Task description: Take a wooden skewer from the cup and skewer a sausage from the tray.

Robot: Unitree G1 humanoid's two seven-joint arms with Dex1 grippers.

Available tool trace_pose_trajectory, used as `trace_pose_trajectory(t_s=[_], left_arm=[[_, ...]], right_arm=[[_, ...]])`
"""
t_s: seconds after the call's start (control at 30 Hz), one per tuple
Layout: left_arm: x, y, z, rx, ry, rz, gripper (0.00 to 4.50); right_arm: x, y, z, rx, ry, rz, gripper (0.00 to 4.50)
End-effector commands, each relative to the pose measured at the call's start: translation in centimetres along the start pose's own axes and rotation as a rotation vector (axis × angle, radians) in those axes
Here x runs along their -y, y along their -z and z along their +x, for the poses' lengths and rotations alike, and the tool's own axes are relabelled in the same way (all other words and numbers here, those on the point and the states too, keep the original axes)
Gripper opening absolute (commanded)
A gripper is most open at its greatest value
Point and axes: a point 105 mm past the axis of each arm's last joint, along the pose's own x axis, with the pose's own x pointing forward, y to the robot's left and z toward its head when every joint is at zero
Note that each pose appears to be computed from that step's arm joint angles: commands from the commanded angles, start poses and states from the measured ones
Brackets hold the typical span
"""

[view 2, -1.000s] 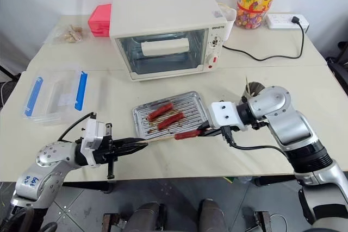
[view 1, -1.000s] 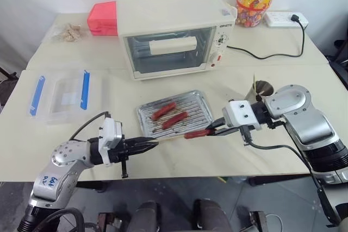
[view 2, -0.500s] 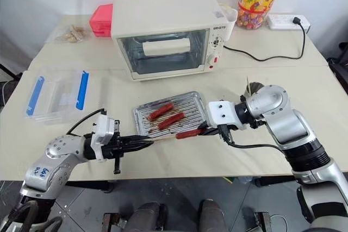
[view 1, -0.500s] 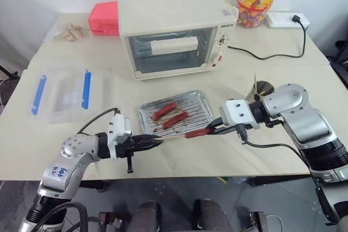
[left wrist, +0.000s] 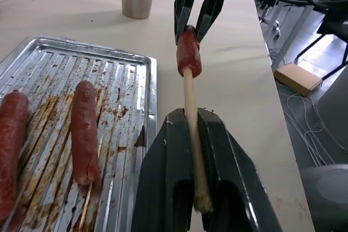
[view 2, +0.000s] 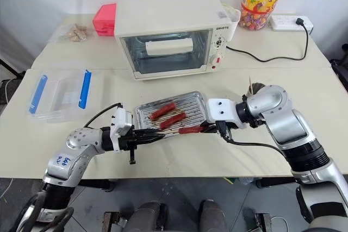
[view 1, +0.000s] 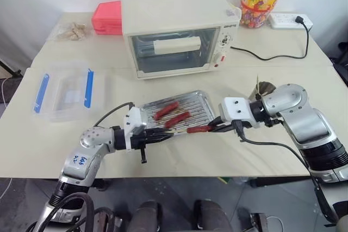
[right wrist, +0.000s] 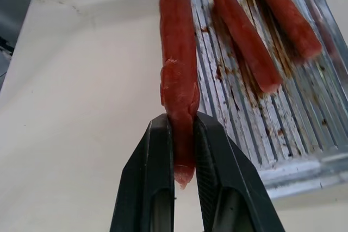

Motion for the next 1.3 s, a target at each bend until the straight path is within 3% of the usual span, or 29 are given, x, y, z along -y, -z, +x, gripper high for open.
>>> trace_pose_trajectory(t_s=[0.03, 0.2, 0.33, 0.6, 0.67, 0.77, 0.9, 1.03, 1.3], left_arm=[[2.1, -1.4, 2.4, 0.053, 0.117, 0.047, 0.00], [1.9, -1.2, 1.6, 0.042, 0.095, 0.048, 0.00], [1.6, -1.0, 0.4, 0.032, 0.054, 0.053, 0.00], [1.4, -0.6, -3.8, 0.040, -0.079, 0.061, 0.00], [1.6, -0.5, -5.0, 0.051, -0.118, 0.046, 0.00], [1.6, -1.0, -6.8, 0.119, -0.222, -0.012, 0.00], [1.2, -1.8, -11.0, 0.243, -0.476, -0.101, 0.00], [1.0, -2.8, -16.6, 0.392, -0.863, -0.095, 0.00], [0.3, -4.0, -22.2, 0.514, -1.297, -0.027, 0.00]], right_arm=[[-1.3, -5.2, 1.5, 0.157, -0.078, -0.183, 0.43], [-1.4, -4.7, 1.3, 0.150, -0.076, -0.131, 0.43], [-1.3, -3.8, 0.5, 0.121, -0.069, -0.126, 1.34], [-1.6, -1.4, -2.6, 0.093, -0.079, -0.116, 4.06], [-1.5, -1.4, -3.1, 0.128, -0.062, -0.107, 4.47], [-1.3, -1.6, -3.9, 0.224, -0.017, -0.101, 4.47], [-1.3, -2.2, -5.2, 0.473, 0.110, -0.053, 4.47], [-0.7, -3.0, -6.9, 0.710, 0.323, 0.052, 4.47], [-2.0, -3.8, -6.7, 0.798, 0.473, 0.065, 4.47]])
